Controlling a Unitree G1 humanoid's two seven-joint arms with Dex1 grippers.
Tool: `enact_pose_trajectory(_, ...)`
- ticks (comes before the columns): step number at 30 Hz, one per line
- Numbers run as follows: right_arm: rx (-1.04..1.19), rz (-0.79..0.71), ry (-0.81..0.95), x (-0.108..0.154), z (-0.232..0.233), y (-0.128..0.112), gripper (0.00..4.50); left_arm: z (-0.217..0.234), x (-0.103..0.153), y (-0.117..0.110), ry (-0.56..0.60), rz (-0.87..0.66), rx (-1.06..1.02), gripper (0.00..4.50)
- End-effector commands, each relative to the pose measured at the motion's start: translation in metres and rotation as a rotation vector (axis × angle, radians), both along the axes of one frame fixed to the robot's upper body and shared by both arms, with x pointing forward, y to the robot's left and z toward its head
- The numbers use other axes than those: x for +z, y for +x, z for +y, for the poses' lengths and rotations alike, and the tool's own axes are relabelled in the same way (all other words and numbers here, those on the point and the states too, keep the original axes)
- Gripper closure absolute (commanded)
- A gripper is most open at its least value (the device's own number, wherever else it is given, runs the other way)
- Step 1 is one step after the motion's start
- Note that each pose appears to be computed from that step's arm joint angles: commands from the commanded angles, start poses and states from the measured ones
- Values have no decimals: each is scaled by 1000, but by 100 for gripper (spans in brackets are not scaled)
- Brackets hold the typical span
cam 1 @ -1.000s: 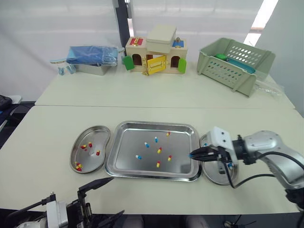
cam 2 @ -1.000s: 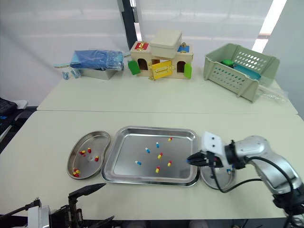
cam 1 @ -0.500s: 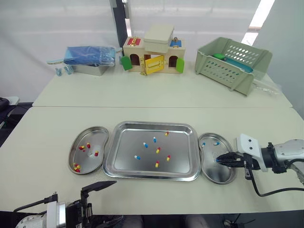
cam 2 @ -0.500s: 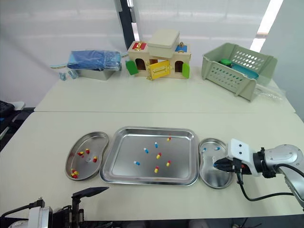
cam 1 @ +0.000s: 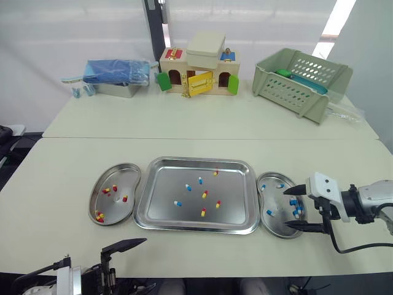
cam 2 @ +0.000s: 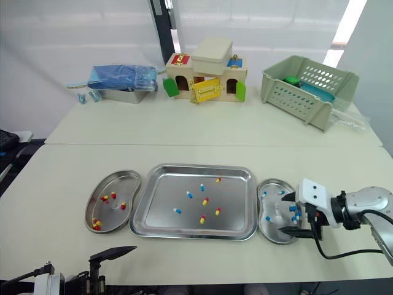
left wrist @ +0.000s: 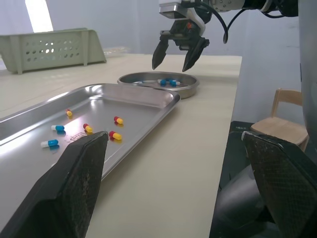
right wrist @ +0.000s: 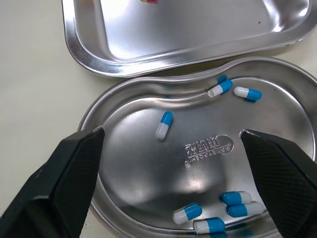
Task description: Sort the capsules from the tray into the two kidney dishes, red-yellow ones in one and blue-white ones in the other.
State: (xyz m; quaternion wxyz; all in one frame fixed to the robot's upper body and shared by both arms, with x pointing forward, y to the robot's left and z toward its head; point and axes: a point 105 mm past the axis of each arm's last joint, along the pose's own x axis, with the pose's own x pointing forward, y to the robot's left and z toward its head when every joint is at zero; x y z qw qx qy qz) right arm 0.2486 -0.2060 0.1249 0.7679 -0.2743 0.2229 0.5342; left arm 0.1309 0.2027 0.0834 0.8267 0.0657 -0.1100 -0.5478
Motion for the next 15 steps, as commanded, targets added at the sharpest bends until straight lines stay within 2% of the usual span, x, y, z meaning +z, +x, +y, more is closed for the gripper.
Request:
enact_pose_trajectory(1,3,-41,22,11,-4,2,4,6,4,2,-9,-36,35,0)
enact_pose_trajectory(7,-9,-61,69,15,-10,4,4,11,4,9,-21,-44,105,0)
enact_pose_trajectory(15,-74,-99,181,33,-31,2,4,46,26,36,13,-5,373,0)
